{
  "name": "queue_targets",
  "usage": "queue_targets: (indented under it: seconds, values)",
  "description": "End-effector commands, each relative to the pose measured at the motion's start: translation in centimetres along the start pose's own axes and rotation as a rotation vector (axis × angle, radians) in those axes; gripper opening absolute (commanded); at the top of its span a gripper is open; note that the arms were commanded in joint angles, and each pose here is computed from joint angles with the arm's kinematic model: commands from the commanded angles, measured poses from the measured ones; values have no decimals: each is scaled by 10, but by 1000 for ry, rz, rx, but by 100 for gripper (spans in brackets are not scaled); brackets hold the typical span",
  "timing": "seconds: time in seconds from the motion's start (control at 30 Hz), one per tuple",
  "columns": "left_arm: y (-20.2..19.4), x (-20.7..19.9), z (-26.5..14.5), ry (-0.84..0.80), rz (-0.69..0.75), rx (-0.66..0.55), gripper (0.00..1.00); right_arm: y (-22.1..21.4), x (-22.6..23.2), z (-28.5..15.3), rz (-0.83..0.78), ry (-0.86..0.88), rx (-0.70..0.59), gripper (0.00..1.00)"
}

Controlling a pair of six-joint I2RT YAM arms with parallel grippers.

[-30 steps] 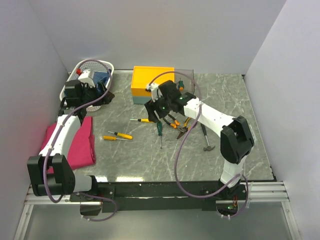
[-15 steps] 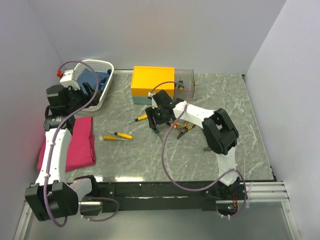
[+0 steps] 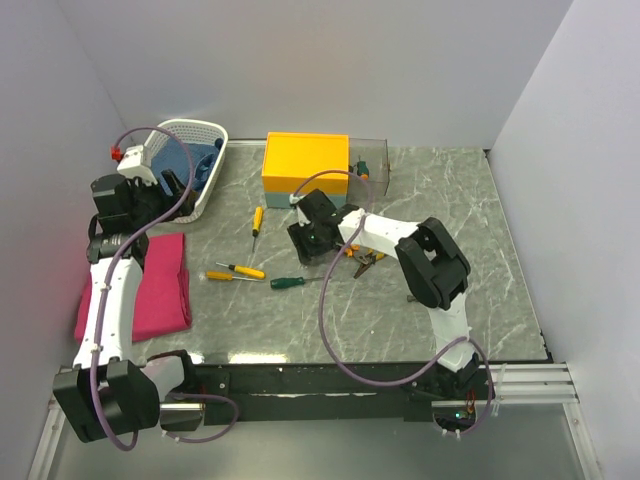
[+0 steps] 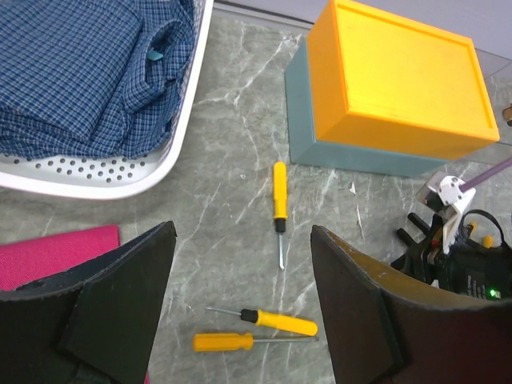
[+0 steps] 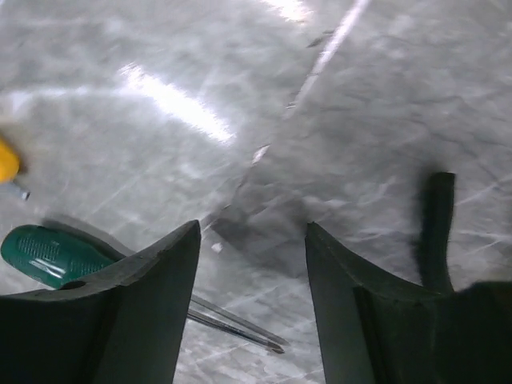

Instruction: Sort the tools into containers

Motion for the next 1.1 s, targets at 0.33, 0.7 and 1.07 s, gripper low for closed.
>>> queue_targets:
  seconds: [0.33,0.7,1.07]
  values:
    - [3,-7,-6,-52,-4,-47,74,-3,45,-76,-892,520,-315,77]
    - [-2,4,-12,-6,-18,-64,74,-30,62,-45,-1352,569,-230,80]
    - [1,13,-12,9,-75,-83,74,-64,81,-20,-1520,609,-151,62]
Point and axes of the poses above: each gripper's point midway between its finger pads, its own z axis out along the fingers, its own x axis along the line the jaws close on, y = z × x, the point moved 7 cm from there along -z, back along the fingers, and after that the axes turned 8 degrees about -z, right-handed, at the moved point
